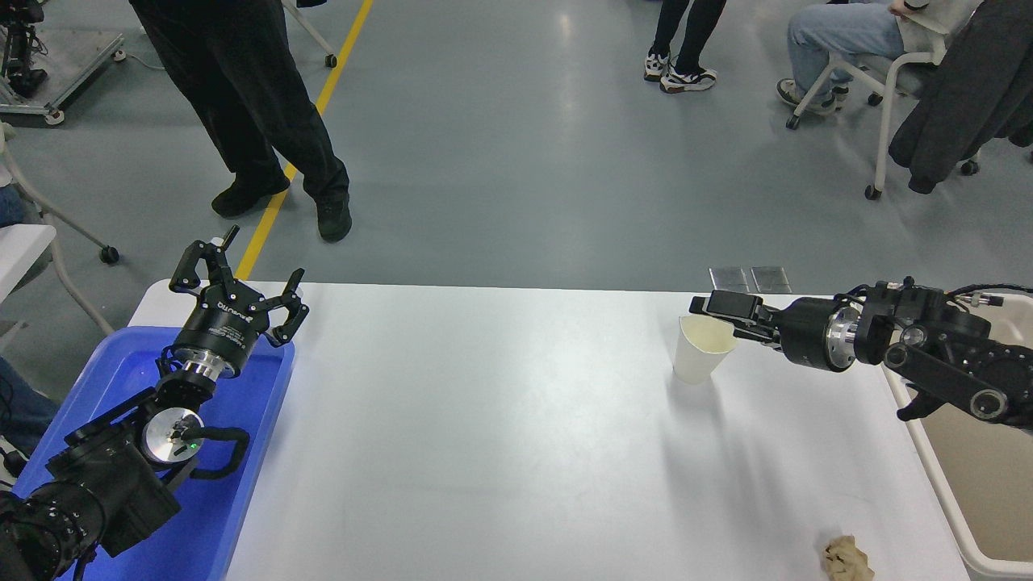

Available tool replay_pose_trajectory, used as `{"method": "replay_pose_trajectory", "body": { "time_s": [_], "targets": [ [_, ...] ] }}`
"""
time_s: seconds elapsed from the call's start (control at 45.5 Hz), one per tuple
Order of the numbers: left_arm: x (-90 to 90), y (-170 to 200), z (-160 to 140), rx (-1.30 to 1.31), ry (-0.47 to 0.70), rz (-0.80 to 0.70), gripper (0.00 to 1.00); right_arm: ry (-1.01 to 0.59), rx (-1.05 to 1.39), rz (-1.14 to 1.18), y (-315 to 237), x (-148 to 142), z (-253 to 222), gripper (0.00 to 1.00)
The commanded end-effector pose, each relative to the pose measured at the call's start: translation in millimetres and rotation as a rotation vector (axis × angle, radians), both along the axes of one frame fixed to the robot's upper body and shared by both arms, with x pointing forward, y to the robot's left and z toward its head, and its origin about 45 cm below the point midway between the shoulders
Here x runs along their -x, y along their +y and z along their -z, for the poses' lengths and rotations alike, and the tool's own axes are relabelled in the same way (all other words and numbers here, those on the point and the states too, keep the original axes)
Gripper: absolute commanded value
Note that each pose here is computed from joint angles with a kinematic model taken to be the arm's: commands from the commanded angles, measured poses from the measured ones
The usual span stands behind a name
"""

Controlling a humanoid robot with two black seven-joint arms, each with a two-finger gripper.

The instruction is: Dispose of the paper cup in the dustbin

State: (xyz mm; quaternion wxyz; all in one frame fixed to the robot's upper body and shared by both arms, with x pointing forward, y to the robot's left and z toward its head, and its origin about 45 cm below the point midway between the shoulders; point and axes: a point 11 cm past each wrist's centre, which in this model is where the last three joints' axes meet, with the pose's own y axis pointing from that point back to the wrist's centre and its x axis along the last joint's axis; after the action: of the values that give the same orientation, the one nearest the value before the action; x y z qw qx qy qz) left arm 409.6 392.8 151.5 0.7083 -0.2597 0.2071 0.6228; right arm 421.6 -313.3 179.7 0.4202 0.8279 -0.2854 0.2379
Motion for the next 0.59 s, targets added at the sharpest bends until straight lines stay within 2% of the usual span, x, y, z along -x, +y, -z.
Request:
{"method": "replay_pose_trajectory", "body": {
  "time_s": [0.0,0.352,0.571],
  "targets": [
    [-0.1,-0.2,-0.1,0.001,0.000,0.000,1.00,-0.024,0.107,-0.041,1.4,1.1,13.8,1.00],
    [-0.1,-0.3,0.0,0.000,0.000,0.001,1.00,-0.065,0.183,0.017,13.9,-24.5,19.1,1.00],
    [0.0,0.3,0.0,0.000,0.000,-0.001,1.00,-0.082,0.235,0.033,9.3,-28.9,22.0,1.00]
  ]
}}
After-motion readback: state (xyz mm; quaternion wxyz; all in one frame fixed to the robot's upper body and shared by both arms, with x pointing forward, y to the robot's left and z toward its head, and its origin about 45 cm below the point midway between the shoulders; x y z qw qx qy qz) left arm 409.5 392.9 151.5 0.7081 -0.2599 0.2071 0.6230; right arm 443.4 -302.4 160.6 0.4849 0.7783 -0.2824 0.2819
